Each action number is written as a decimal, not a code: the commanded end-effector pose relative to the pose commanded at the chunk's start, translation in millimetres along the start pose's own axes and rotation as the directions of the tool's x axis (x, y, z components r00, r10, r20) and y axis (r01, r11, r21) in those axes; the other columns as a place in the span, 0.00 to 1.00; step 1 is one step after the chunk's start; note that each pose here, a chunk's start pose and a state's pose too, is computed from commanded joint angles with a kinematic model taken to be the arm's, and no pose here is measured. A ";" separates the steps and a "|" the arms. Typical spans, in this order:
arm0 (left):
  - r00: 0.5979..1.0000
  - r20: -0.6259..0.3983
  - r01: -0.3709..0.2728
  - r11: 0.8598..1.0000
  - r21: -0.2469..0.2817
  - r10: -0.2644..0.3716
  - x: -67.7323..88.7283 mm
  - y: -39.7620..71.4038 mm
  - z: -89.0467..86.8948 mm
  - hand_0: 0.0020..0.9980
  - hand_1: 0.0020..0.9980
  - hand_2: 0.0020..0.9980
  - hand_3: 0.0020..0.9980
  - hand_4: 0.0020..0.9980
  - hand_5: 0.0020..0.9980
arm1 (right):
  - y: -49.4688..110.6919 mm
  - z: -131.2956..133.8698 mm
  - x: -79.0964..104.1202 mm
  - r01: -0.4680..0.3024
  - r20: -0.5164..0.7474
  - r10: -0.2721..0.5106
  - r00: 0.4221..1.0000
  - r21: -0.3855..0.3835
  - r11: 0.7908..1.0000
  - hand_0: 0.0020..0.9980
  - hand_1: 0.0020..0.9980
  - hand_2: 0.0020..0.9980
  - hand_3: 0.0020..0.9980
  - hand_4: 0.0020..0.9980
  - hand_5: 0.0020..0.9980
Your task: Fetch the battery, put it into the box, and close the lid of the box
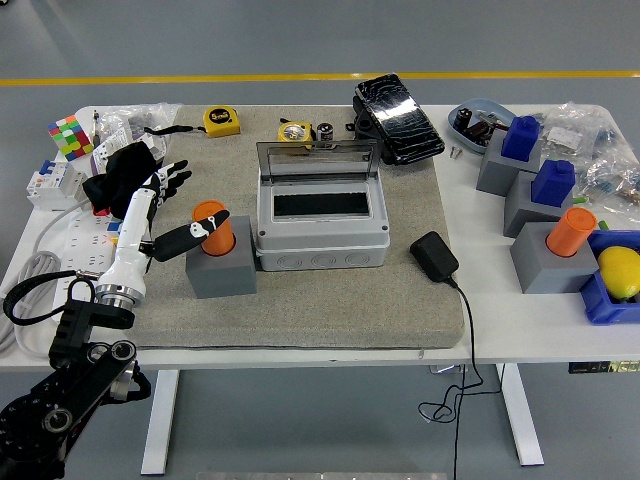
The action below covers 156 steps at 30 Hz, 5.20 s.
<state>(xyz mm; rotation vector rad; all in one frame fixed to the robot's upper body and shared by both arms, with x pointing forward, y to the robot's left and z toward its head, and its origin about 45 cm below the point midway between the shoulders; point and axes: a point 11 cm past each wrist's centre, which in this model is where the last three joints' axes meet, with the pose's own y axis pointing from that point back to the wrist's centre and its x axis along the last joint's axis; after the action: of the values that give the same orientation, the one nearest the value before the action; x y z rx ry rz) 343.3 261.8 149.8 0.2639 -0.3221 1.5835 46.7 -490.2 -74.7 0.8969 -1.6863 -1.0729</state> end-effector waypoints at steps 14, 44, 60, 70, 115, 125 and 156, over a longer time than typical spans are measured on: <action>0.999 -0.043 -0.004 0.999 -0.034 0.003 -13.6 0.8 3.1 0.74 0.69 0.63 0.63 1.00 0.00 | -0.1 4.2 1.1 -0.001 0.002 0.001 1.000 -0.008 1.000 0.62 0.65 0.67 0.57 0.98 0.54; 0.978 -0.204 0.024 0.999 -0.039 -0.032 -42.0 -6.3 11.3 0.20 0.21 0.26 0.35 0.93 0.00 | -0.4 4.0 -2.7 0.006 0.008 -0.006 1.000 -0.006 1.000 0.63 0.65 0.67 0.57 0.98 0.54; 0.977 -0.209 0.020 0.995 -0.098 -0.040 -41.5 -12.1 28.7 0.17 0.13 0.16 0.21 0.85 0.00 | -0.4 4.0 -3.2 0.007 0.011 -0.007 1.000 -0.005 1.000 0.63 0.65 0.67 0.57 0.98 0.54; 0.987 -0.036 0.142 0.965 -0.222 -0.154 -45.5 -26.9 80.7 0.17 0.13 0.16 0.21 0.85 0.00 | -0.2 2.9 -0.8 0.002 0.015 -0.002 1.000 -0.003 1.000 0.62 0.65 0.67 0.57 0.98 0.54; 0.569 0.780 0.470 0.881 -0.049 -0.260 -163.0 -86.5 135.0 0.30 0.36 0.34 0.48 0.98 0.01 | 0.4 -4.6 1.2 -0.004 -0.032 0.004 0.999 0.002 1.000 0.63 0.65 0.67 0.57 0.98 0.54; 0.589 0.765 0.477 0.876 -0.068 -0.261 -163.0 -85.6 133.7 0.37 0.48 0.45 0.58 0.99 0.02 | 0.4 -3.6 2.4 -0.006 -0.030 0.006 1.000 0.000 1.000 0.63 0.65 0.67 0.57 0.98 0.54; 0.766 0.608 0.326 0.941 -0.092 -0.206 -116.3 -104.4 164.7 0.76 0.84 0.81 0.83 1.00 0.57 | 0.0 -1.1 -1.9 0.003 -0.010 -0.003 1.000 0.000 1.000 0.62 0.65 0.67 0.57 0.98 0.54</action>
<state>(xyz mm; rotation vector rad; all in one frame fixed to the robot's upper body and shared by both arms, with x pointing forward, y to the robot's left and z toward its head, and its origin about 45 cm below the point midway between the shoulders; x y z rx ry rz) 447.2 96.2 265.3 0.6314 -0.8843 1.1391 48.4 -488.8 -75.0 0.9033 -1.6773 -1.0690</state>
